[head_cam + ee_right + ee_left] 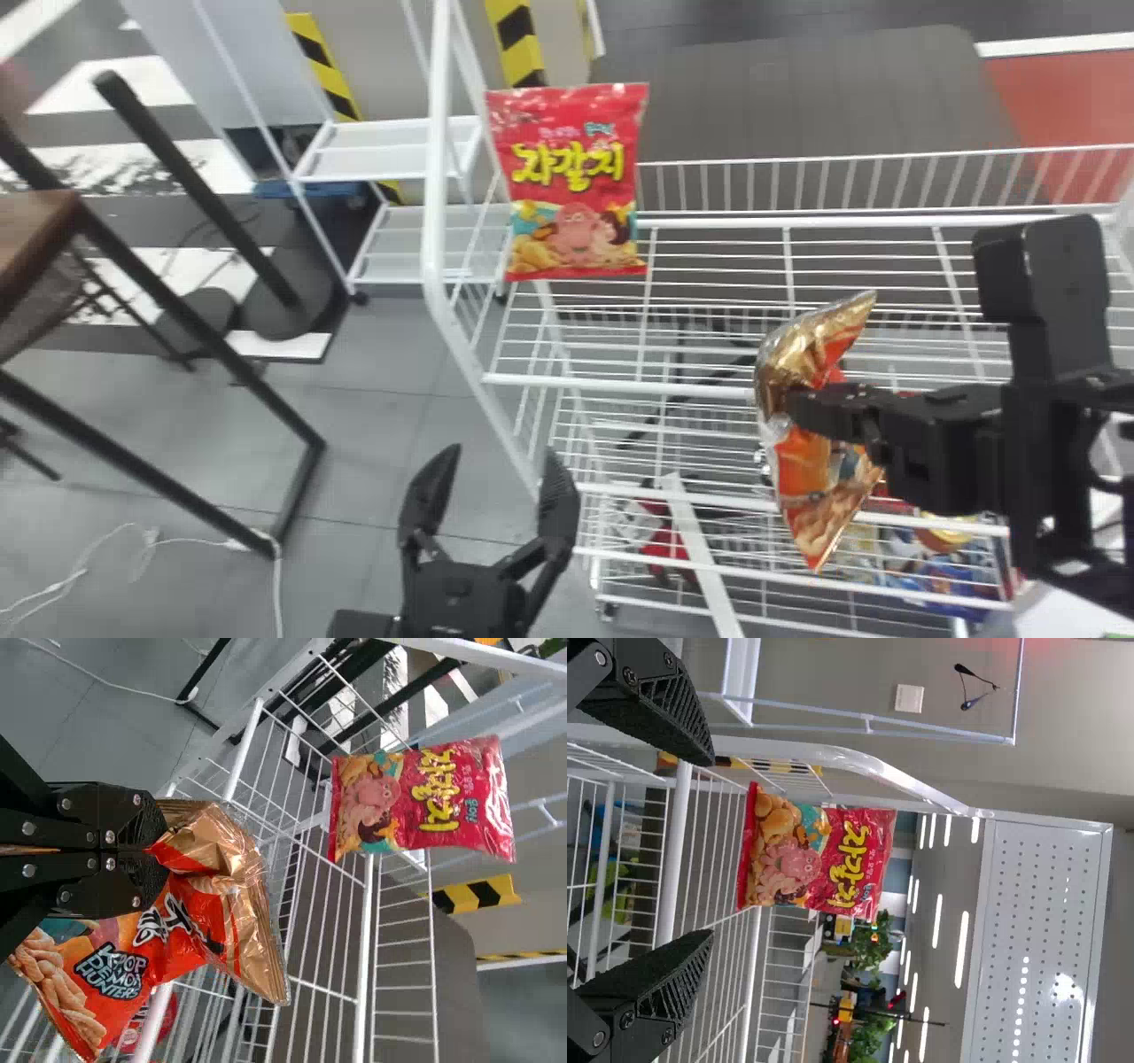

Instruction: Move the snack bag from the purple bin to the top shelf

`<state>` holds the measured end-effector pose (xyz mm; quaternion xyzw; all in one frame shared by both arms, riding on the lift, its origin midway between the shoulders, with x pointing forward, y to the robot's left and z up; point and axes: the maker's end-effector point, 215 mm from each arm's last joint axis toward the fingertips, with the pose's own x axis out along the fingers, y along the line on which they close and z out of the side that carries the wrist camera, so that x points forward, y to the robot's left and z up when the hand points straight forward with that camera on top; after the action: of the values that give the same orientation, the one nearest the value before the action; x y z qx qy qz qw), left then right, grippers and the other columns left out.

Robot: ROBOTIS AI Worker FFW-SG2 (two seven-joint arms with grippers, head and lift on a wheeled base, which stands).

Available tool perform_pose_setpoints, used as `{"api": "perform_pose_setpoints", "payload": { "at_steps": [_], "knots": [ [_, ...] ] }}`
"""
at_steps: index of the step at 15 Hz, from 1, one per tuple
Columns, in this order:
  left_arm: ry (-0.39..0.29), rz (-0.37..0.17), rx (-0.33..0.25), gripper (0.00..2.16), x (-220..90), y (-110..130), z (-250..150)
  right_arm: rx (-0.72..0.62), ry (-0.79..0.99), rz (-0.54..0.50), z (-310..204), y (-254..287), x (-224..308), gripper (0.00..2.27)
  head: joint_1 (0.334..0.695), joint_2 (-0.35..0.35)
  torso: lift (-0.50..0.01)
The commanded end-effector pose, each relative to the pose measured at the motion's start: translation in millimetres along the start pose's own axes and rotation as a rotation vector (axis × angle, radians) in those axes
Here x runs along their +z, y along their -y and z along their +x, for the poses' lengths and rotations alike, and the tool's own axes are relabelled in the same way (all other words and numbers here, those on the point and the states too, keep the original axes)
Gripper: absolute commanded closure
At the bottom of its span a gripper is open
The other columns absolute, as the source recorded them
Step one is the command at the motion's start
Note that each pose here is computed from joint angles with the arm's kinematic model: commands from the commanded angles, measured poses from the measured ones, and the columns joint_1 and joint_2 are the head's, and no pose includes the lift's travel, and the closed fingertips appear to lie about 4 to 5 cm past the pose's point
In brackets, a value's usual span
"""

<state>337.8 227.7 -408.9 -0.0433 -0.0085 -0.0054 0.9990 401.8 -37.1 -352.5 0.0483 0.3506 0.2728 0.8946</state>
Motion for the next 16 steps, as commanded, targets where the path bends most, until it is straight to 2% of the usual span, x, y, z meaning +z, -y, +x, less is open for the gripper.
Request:
{"api": "perform_pose_setpoints", "payload": {
  "at_steps": [1,5,11,16],
  "knots": [
    [0.0,0.005,0.01,0.14,0.1,-7.2,0.0,0.002,0.031,-0.037,11.2,-1.8,23.6,2.25,0.695,0.283,-0.001],
    [0.003,0.006,0.019,0.14,0.8,-13.4,1.4,-0.023,0.116,-0.074,29.1,13.9,67.6,2.25,0.695,0.3,-0.001],
    [0.0,0.001,0.017,0.14,-4.7,-14.0,7.1,-0.027,0.331,-0.092,50.4,35.7,133.4,2.25,0.695,0.274,-0.001],
    [-0.008,0.006,0.026,0.14,-11.0,-21.3,9.8,0.075,0.582,0.037,68.1,17.7,158.4,2.25,0.695,0.278,-0.001]
  ]
}}
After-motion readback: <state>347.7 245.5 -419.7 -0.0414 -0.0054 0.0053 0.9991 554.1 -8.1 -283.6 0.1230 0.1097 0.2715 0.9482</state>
